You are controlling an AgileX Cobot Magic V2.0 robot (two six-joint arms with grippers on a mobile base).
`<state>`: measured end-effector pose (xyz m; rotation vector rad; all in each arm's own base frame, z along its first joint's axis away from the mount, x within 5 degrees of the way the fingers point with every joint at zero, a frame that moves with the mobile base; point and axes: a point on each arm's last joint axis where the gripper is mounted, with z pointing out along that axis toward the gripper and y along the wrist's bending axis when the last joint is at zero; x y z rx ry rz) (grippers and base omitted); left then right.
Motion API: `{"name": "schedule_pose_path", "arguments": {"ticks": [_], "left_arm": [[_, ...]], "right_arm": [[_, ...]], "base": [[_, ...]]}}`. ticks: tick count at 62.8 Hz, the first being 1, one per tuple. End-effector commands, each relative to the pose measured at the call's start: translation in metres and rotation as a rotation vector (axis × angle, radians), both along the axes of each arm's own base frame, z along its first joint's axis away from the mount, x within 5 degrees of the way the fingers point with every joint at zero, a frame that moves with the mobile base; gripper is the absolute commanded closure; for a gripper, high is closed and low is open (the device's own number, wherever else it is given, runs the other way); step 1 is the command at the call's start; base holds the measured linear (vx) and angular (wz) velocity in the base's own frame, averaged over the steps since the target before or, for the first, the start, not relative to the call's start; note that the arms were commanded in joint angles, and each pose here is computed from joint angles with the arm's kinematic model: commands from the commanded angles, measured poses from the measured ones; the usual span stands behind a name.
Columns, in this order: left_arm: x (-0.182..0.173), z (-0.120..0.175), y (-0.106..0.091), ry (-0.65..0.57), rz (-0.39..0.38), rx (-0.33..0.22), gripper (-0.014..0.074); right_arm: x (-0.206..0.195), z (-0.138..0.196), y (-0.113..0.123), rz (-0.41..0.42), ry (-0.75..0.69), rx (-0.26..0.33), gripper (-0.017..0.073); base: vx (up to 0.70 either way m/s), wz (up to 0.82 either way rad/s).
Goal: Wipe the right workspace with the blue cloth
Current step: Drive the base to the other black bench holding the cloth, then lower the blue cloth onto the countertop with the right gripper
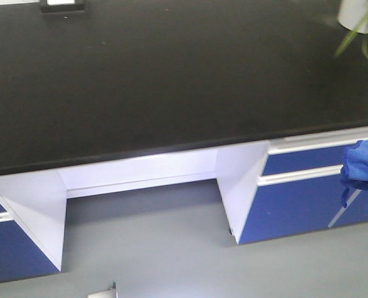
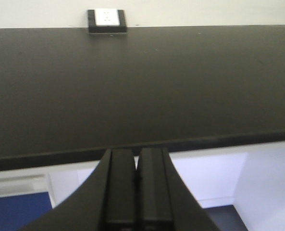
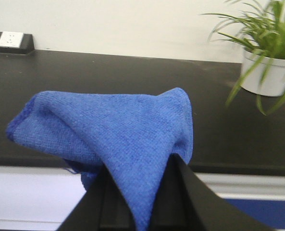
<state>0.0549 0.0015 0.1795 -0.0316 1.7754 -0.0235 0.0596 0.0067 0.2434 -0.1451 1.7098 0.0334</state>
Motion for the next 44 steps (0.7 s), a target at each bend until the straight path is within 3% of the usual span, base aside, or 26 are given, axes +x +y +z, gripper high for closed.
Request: {"name": "schedule_pose_path", "arguments": {"ticks": [1, 44], "left_arm": [[0.001, -0.0024, -0.0014, -0.064, -0.017, -0.009, 0.0599], [0.001, -0.0024, -0.0014, -0.064, -0.017, -0.009, 0.0599]], "right_arm": [[0.0004, 0.0171, 0.0, 0.001, -0.113, 0.008, 0.0559], [0.0004, 0.0171, 0.0, 0.001, -0.113, 0.008, 0.0559]], "base": [[0.37, 0.37], [0.28, 0.22]]}}
